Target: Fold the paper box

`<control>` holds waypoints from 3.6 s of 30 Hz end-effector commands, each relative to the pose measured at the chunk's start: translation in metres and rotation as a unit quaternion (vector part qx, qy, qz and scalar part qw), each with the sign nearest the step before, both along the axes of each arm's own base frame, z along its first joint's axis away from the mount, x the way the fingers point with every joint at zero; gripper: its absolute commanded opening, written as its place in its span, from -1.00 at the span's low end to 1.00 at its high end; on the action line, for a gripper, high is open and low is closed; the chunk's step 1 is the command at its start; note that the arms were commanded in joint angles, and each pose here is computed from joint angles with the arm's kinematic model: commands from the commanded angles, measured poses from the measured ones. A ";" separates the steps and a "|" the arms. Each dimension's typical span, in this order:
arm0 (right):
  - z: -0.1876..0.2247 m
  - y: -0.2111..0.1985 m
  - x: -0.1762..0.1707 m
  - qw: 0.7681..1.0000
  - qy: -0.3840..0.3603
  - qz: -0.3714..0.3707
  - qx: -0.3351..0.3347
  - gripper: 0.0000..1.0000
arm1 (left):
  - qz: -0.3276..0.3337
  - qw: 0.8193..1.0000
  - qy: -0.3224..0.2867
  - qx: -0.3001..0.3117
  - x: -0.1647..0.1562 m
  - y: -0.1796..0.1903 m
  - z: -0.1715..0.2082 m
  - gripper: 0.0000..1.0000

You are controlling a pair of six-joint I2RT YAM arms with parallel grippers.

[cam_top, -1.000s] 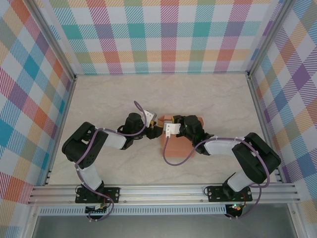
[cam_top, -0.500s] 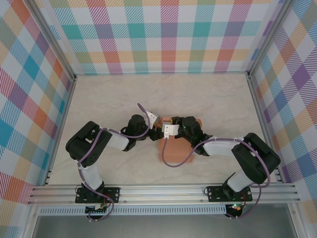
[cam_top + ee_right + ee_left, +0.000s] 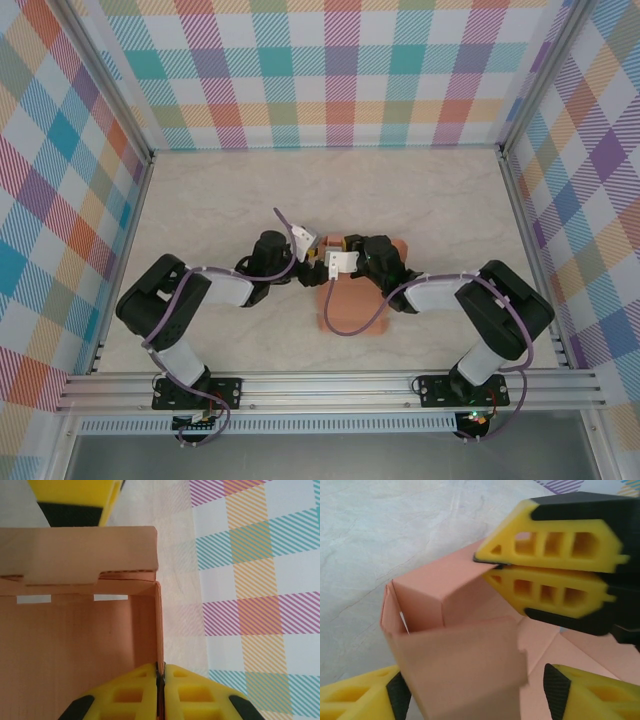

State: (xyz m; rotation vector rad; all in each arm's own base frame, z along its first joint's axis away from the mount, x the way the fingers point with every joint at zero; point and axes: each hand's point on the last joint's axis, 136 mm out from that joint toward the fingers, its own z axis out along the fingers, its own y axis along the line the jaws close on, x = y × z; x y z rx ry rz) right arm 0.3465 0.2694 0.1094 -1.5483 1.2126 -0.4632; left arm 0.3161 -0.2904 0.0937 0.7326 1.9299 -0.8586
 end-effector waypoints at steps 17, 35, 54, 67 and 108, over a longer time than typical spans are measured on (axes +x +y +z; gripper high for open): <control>0.024 0.013 0.014 0.999 -0.029 0.020 0.014 -0.81 | 0.005 1.000 -0.003 -0.022 0.016 0.015 0.002 -0.10; 0.019 0.021 -0.007 0.999 -0.011 0.040 0.020 -0.79 | 0.049 0.999 -0.017 -0.006 0.053 0.006 -0.012 -0.30; -0.014 0.025 0.006 0.996 -0.056 0.043 -0.063 -0.81 | 0.096 0.995 -0.024 -0.011 0.069 0.017 -0.015 0.02; -0.023 0.045 -0.005 0.988 -0.094 0.074 -0.102 -0.79 | 0.071 0.997 0.004 -0.023 0.074 0.009 -0.032 -0.18; 0.038 0.023 -0.054 0.994 0.033 -0.022 0.103 -0.25 | 0.167 0.986 0.021 0.007 0.095 0.006 -0.031 -0.95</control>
